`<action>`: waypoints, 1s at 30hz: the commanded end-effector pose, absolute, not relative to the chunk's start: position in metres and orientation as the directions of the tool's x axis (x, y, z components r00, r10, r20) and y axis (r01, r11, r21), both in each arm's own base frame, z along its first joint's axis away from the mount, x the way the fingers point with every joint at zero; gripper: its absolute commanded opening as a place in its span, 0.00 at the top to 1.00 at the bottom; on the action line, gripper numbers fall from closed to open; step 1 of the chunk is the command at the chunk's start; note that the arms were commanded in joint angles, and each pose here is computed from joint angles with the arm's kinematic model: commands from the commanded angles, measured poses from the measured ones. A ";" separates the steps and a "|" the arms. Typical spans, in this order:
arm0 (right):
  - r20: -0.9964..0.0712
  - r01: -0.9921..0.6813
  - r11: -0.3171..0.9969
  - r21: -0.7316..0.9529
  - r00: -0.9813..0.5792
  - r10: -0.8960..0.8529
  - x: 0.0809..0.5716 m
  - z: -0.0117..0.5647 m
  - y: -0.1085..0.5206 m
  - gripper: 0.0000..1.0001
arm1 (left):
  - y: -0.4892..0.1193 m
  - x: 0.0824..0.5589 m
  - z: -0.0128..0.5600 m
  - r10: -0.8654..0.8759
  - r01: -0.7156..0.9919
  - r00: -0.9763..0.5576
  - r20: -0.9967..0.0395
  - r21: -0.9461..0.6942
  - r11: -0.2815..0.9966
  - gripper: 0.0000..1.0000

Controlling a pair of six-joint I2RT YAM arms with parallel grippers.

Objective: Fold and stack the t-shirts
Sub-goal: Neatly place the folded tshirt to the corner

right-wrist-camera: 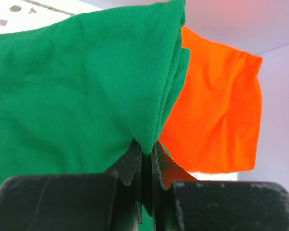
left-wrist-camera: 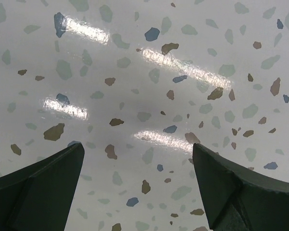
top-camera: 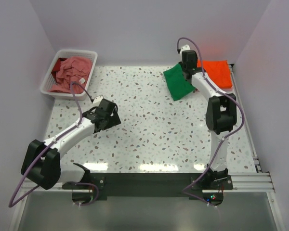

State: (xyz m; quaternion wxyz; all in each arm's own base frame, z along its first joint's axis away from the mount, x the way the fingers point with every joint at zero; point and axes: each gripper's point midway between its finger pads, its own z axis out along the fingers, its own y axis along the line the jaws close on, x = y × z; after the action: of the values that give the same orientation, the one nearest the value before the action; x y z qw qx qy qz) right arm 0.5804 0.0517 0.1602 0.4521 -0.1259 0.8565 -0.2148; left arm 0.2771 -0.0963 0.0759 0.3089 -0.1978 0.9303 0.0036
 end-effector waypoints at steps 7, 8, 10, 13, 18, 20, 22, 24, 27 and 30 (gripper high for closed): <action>-0.804 0.122 0.869 -0.479 -0.457 -0.380 0.630 0.219 0.014 1.00 | -0.106 0.307 0.079 -0.384 -0.383 -0.715 -0.584 -0.132 0.914 0.00; -0.820 0.136 0.874 -0.466 -0.438 -0.369 0.633 0.228 0.012 1.00 | -0.105 0.308 0.078 -0.384 -0.384 -0.717 -0.582 -0.129 0.914 0.00; -0.842 0.134 0.896 -0.424 -0.423 -0.335 0.637 0.232 0.009 1.00 | -0.106 0.308 0.077 -0.382 -0.382 -0.722 -0.577 -0.127 0.915 0.00; -0.864 0.147 0.910 -0.388 -0.403 -0.303 0.640 0.246 0.005 1.00 | -0.107 0.311 0.076 -0.381 -0.381 -0.725 -0.574 -0.127 0.916 0.00; -0.883 0.183 0.908 -0.377 -0.367 -0.293 0.638 0.270 -0.003 1.00 | -0.107 0.313 0.076 -0.379 -0.380 -0.726 -0.574 -0.125 0.917 0.00; -0.887 0.192 0.906 -0.378 -0.354 -0.295 0.636 0.279 -0.005 1.00 | -0.106 0.313 0.076 -0.378 -0.382 -0.726 -0.574 -0.120 0.916 0.00; -0.885 0.220 0.892 -0.395 -0.353 -0.305 0.634 0.286 -0.012 1.00 | -0.102 0.310 0.074 -0.378 -0.392 -0.728 -0.572 -0.105 0.914 0.00; -0.886 0.237 0.885 -0.401 -0.346 -0.309 0.634 0.294 -0.018 1.00 | -0.099 0.307 0.071 -0.380 -0.398 -0.730 -0.568 -0.099 0.912 0.00; -0.896 0.248 0.887 -0.390 -0.327 -0.302 0.633 0.308 -0.021 1.00 | -0.097 0.305 0.070 -0.380 -0.402 -0.732 -0.566 -0.093 0.911 0.00; -0.905 0.253 0.890 -0.379 -0.301 -0.300 0.632 0.321 -0.024 1.00 | -0.097 0.305 0.071 -0.383 -0.402 -0.728 -0.568 -0.099 0.910 0.00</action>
State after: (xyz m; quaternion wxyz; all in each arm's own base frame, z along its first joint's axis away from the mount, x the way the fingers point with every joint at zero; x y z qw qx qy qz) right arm 0.6368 -0.0110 0.2393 0.5241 -0.0470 0.8201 -0.2246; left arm 0.2969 -0.0998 0.0625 0.2838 -0.2048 0.9366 0.0171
